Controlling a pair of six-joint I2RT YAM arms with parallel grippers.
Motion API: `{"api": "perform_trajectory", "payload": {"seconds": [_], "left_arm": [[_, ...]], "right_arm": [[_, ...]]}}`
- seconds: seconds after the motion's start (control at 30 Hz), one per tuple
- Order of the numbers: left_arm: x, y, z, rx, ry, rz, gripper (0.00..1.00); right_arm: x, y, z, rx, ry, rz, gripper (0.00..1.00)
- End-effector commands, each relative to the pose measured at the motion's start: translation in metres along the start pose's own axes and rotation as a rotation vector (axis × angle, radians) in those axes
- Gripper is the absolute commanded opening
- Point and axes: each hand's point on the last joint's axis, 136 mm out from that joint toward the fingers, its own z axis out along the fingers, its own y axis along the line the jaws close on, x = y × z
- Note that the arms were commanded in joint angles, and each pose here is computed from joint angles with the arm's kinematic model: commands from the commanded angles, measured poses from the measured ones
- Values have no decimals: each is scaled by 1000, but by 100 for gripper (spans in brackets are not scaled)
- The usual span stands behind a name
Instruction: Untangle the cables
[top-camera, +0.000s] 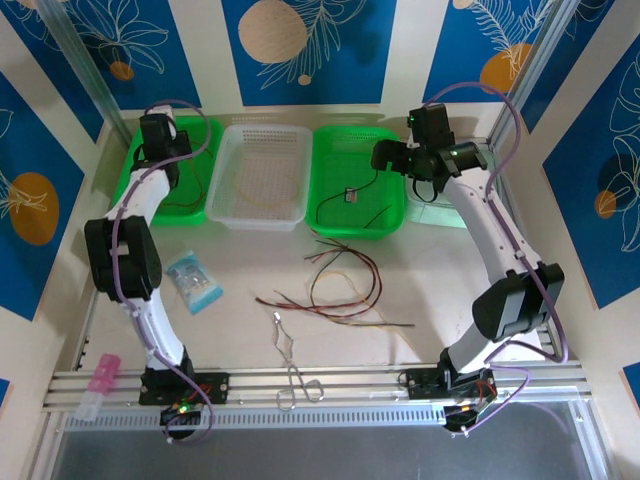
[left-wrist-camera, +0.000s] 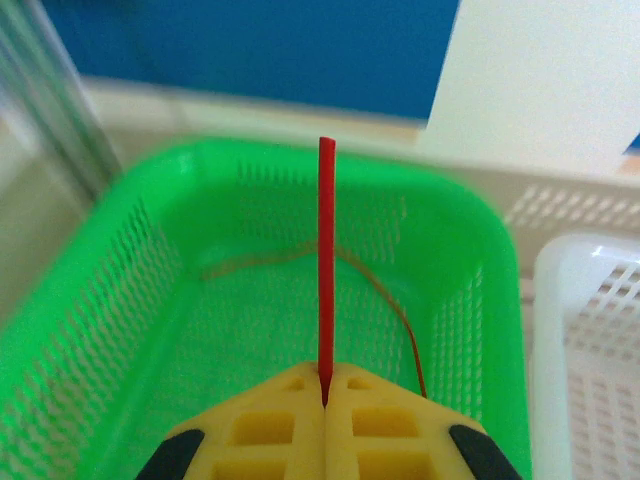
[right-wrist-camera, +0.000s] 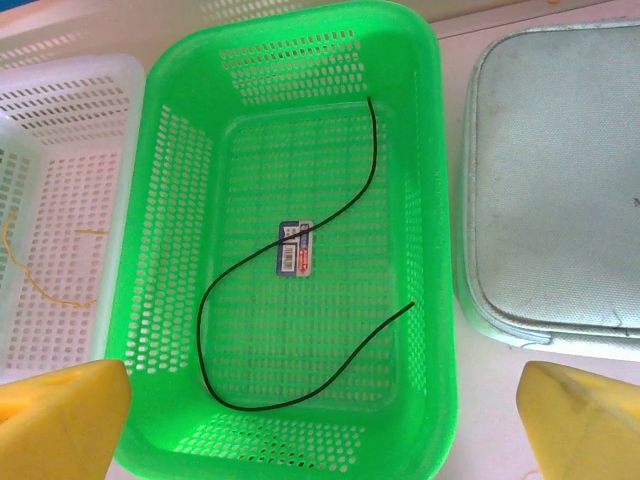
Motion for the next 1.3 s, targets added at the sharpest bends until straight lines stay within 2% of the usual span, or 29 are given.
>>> {"api": "perform_trajectory", "payload": {"seconds": [0.0, 0.07, 0.23, 0.57, 0.6, 0.63, 0.7, 0.73, 0.83, 1.03, 1.27], "left_arm": [[14, 25, 3, -79, 149, -191, 0], [31, 38, 10, -115, 242, -283, 0], [72, 25, 30, -6, 424, -405, 0], [137, 3, 44, 84, 598, -408, 0], [141, 2, 45, 87, 609, -399, 1], [144, 2, 45, 86, 610, -387, 11], [141, 3, 42, 81, 589, -360, 40], [136, 4, 41, 78, 568, -348, 50], [109, 8, 31, 64, 478, -303, 68], [42, 10, -7, 25, 254, -216, 77], [10, -13, -66, 116, 155, -171, 78]], "right_arm": [[-6, -3, -22, -30, -39, 6, 99], [-4, -6, -24, -29, -38, 12, 99], [1, -10, -27, -29, -40, 21, 99], [5, -8, -36, -37, -50, 27, 99], [5, -9, -36, -36, -51, 30, 99], [5, -9, -35, -37, -49, 30, 99], [8, -8, -34, -36, -38, 30, 99], [9, -8, -34, -37, -36, 27, 99], [11, -7, -37, -34, -39, 19, 99], [31, -10, -34, -28, -7, 48, 99], [79, -11, -41, -36, 40, 91, 99]]}}
